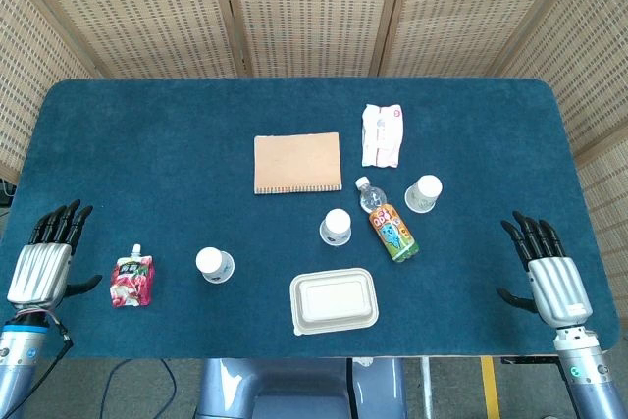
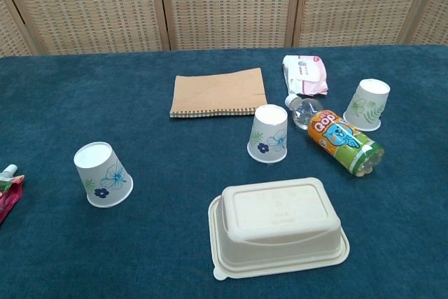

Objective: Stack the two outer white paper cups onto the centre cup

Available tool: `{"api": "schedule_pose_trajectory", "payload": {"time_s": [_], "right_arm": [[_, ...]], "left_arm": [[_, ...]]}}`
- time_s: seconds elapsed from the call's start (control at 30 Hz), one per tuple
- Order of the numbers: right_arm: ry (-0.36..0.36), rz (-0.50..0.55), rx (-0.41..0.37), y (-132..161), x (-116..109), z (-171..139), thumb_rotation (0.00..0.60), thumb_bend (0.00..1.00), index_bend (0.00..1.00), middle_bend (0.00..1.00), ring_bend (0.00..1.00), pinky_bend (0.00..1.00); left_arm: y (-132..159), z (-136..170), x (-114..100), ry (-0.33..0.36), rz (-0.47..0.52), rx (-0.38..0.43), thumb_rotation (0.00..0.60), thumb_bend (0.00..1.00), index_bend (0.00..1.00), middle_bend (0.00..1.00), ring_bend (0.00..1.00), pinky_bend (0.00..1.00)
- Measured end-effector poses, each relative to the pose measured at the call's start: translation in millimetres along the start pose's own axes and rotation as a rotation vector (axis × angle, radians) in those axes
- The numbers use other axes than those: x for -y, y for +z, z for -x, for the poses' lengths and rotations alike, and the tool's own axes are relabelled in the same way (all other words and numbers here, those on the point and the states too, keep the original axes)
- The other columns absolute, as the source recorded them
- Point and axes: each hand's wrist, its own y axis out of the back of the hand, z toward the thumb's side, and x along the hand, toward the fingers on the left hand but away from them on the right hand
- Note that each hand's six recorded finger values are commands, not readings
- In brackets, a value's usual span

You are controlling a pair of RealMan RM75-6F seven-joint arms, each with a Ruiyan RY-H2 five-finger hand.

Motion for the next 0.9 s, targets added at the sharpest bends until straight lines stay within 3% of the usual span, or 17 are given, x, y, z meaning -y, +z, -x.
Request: {"api": "schedule_pose_trajectory", "payload": {"time_s": [0.9], "right_arm": [[-0.017,0.01,-0.001,-0.9,-2.6,-0.1,0.6,0.05,0.02,0.0,0.0,0.0]], "left_arm": [[2.8,-0.4,1.7,-0.007,-0.006,0.007,0.6,0.11,0.0,0.0,0.0,0.06]]}}
